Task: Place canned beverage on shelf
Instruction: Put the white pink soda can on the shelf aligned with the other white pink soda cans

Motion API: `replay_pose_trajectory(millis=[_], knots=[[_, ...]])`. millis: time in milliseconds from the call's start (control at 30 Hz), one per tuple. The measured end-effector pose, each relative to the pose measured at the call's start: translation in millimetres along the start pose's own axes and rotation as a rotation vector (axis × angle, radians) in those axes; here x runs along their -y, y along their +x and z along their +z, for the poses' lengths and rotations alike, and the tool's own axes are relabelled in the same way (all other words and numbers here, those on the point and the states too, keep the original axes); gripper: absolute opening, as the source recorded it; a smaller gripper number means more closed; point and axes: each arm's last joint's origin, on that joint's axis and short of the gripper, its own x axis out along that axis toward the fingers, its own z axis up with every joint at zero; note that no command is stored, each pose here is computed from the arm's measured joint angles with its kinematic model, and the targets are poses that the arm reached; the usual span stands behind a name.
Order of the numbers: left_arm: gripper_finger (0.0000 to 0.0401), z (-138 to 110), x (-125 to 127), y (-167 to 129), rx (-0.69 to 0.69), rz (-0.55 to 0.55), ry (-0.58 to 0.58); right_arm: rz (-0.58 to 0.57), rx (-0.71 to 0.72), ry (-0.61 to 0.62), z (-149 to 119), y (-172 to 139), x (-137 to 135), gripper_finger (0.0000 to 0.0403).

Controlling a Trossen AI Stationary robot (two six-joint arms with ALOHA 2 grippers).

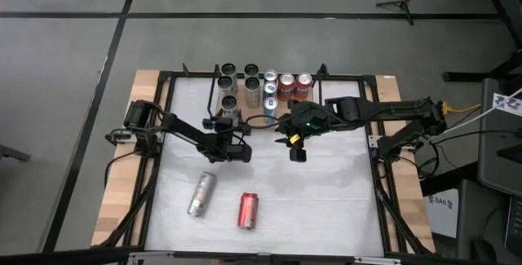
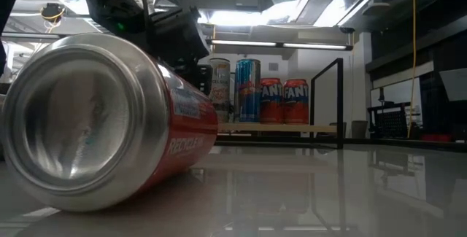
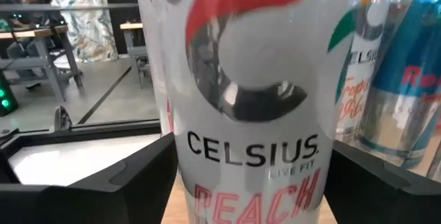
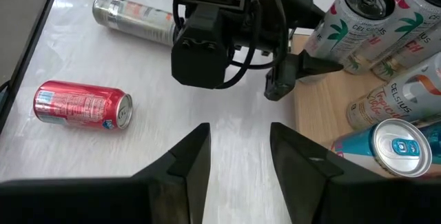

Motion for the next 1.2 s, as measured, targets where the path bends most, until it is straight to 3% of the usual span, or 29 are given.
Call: replay_pose_trajectory(millis=[333,567,1000,1200], knots=[[0.0319,0,0,3,-0.010,0.004,0.011,0.000,0.000,0.000,0,0,0,0.0147],[0.0320,3,1,-2,-0.005,-0.011,0.155,0.000,0.000,0.000,0,0,0,0.0147],[0.0320,17,1,-7,0.024,-0.013,0.122,0.000,0.000,0.000,0,0,0,0.0147],[0.0320,19,0,-8,0.054,0.009,0.193,0.000,0.000,0.000,0,0,0,0.0147]])
